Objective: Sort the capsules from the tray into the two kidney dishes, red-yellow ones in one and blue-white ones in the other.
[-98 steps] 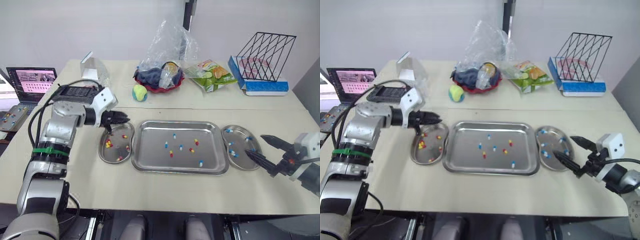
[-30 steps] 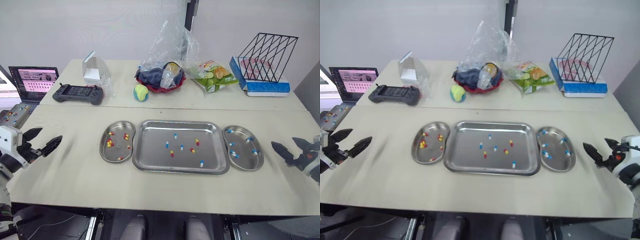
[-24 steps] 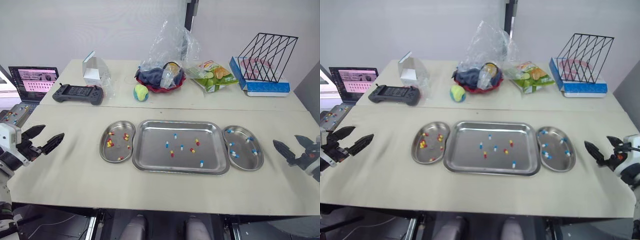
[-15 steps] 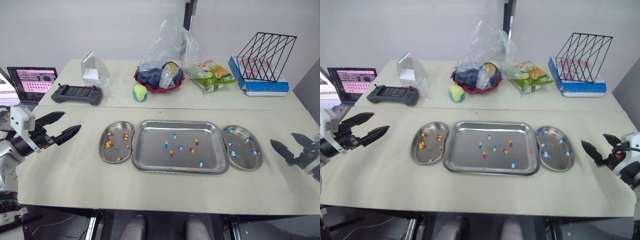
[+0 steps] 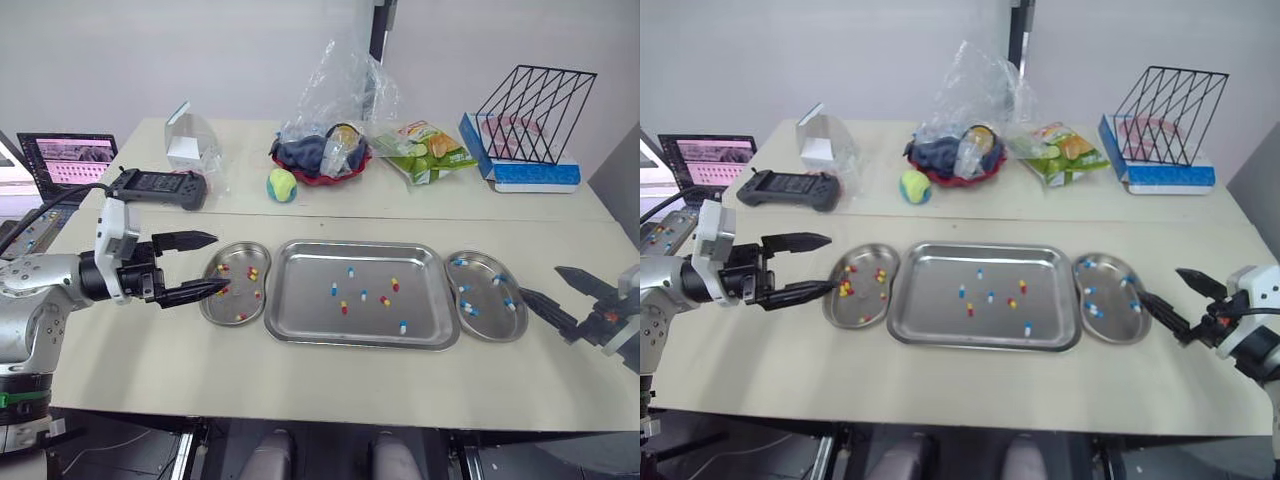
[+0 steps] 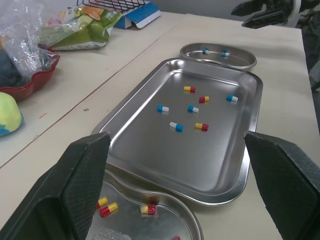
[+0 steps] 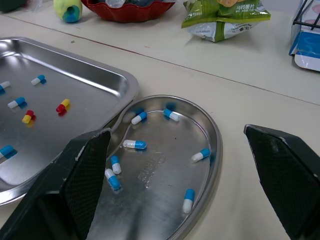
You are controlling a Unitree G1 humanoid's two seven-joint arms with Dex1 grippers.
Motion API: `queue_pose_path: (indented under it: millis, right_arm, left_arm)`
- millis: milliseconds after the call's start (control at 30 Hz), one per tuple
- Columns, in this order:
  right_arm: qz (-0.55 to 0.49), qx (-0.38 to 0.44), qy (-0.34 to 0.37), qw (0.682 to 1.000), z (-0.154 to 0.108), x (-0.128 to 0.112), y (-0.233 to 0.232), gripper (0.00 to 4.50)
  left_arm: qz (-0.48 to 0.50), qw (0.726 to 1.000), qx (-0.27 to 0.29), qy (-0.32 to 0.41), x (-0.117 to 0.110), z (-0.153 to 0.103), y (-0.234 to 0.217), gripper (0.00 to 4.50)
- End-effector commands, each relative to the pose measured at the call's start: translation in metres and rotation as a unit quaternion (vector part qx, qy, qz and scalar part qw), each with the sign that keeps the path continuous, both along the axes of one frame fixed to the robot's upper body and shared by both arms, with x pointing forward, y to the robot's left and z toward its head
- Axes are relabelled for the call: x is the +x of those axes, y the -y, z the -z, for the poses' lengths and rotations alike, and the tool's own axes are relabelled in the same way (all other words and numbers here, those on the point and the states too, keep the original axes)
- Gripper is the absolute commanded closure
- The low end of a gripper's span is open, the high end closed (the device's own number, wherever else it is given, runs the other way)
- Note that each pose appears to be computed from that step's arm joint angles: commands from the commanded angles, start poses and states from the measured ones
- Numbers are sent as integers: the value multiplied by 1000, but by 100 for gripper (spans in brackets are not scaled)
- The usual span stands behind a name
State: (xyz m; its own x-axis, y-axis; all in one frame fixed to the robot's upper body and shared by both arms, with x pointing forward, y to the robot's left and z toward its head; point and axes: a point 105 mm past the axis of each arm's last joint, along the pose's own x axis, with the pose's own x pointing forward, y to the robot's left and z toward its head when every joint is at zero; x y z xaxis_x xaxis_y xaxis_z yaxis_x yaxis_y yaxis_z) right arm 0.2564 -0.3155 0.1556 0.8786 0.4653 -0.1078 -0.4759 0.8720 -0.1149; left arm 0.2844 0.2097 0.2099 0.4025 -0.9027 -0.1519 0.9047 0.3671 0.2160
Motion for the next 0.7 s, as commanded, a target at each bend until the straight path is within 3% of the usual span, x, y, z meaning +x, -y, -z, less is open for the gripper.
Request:
queue_pose_path:
  millis: [33, 267, 367, 500, 700]
  right_arm:
    - [-58, -11, 17, 998, -26, -7, -24, 0]
    - [-142, -27, -13, 989, -29, -5, -69, 0]
    - [-239, -28, 5, 971, -40, 13, -124, 0]
    - [-272, -48, -11, 961, -37, 34, -155, 0]
    - [-338, -108, -21, 935, -17, 43, -196, 0]
  left_arm:
    - [17, 1000, 10, 12, -7, -9, 1, 2]
    - [10, 1000, 8, -5, -15, 0, -4, 2]
    - [-9, 1000, 9, -5, -25, 8, -12, 2]
    - [-47, 999, 6, -17, -34, 15, -22, 2]
    - [-95, 995, 6, -14, -51, 27, -36, 2]
